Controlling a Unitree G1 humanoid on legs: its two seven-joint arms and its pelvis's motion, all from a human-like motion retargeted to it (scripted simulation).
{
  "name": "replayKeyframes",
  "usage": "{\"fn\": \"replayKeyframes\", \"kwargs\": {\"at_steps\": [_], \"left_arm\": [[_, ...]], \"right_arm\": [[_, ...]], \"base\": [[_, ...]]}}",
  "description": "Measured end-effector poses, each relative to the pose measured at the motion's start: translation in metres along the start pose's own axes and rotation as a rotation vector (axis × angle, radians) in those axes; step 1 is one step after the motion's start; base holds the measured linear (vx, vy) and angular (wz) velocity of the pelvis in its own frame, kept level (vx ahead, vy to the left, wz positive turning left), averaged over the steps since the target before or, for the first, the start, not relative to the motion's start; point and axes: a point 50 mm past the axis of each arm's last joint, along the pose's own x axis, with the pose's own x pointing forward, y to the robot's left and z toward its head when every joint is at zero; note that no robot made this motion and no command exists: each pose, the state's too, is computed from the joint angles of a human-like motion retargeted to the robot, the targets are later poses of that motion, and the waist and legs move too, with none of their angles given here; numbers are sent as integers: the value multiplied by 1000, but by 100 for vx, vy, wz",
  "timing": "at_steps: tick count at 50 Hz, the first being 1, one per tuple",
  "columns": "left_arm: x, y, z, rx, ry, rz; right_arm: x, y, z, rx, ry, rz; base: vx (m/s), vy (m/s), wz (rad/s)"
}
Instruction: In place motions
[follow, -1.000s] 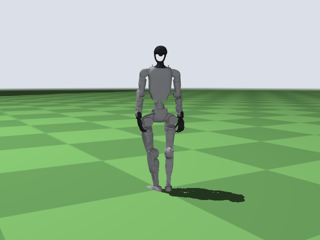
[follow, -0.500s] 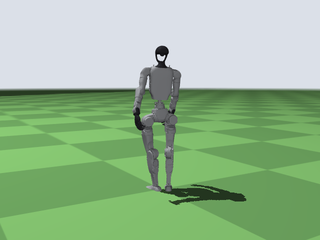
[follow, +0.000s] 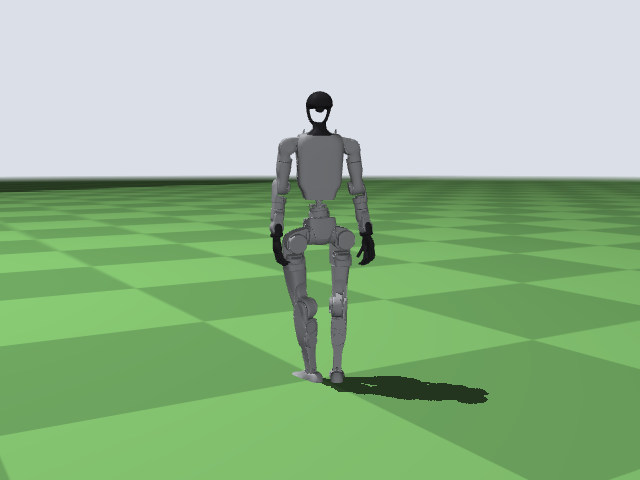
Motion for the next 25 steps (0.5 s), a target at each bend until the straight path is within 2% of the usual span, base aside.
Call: {"fn": "replayKeyframes", "kwargs": {"at_steps": [7,13,19,25], "left_arm": [[-44,-56,145,138,-429,-167],[-90,-78,210,126,-712,-233],[-87,-58,206,168,-732,-145],[-32,-29,121,226,-390,-67]], "right_arm": [[-2,22,-112,295,317,60],[-10,27,-144,389,441,50],[-3,16,-104,293,336,12],[-1,7,-14,111,98,1]], "base": [[-4,-1,-8],[-2,1,-30],[0,0,0],[0,0,0]]}}
